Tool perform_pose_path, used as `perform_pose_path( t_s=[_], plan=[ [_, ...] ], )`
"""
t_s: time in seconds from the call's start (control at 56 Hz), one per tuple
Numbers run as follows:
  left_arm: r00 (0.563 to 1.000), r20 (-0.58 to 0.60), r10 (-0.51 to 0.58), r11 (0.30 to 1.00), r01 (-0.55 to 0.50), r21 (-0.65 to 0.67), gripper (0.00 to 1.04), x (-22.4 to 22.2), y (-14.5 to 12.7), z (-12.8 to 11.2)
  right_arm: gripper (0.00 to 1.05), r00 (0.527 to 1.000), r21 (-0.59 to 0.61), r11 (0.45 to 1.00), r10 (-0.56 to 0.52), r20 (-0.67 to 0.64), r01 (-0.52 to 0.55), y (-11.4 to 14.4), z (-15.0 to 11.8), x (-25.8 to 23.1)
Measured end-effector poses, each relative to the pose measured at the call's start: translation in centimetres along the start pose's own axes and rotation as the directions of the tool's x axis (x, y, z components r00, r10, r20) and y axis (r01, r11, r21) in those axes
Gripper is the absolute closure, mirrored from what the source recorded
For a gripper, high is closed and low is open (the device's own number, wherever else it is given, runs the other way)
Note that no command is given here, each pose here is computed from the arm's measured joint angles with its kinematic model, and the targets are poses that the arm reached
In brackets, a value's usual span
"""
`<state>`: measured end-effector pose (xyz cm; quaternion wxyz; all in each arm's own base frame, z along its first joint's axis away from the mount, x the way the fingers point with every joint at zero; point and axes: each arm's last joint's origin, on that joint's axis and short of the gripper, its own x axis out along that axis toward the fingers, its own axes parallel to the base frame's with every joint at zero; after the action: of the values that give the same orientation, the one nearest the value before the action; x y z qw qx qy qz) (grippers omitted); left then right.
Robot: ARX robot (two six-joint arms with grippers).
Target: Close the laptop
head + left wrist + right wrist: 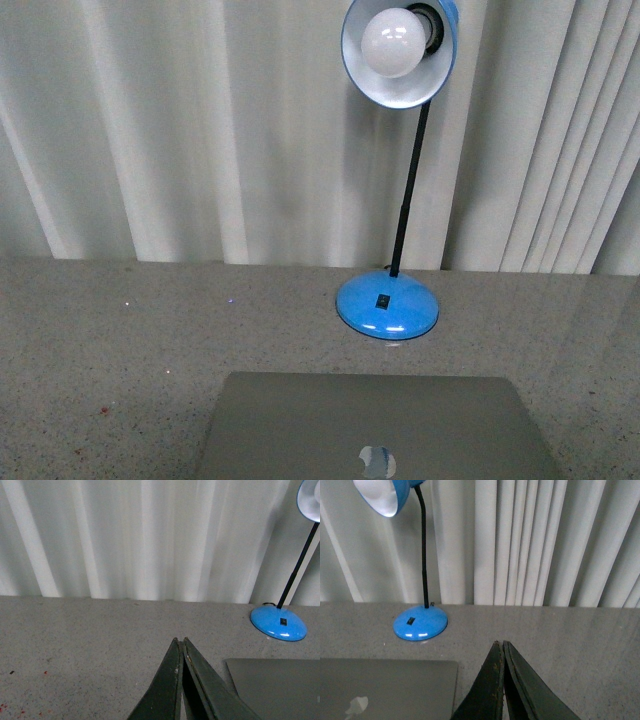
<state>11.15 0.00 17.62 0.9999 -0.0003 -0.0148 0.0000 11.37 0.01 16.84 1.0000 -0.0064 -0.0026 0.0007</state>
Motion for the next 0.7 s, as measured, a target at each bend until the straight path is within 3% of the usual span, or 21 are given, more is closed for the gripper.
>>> perform_pose_path(
  t_s=[0.696],
  plan=[
    [1.0, -0.004, 0.0, 1.0, 0.0, 0.0, 1.01, -1.6, 0.0, -0.3, 1.02, 1.0, 0.002, 1.0, 0.0, -0.002, 0.0, 0.0, -0.3, -1.6]
  ],
)
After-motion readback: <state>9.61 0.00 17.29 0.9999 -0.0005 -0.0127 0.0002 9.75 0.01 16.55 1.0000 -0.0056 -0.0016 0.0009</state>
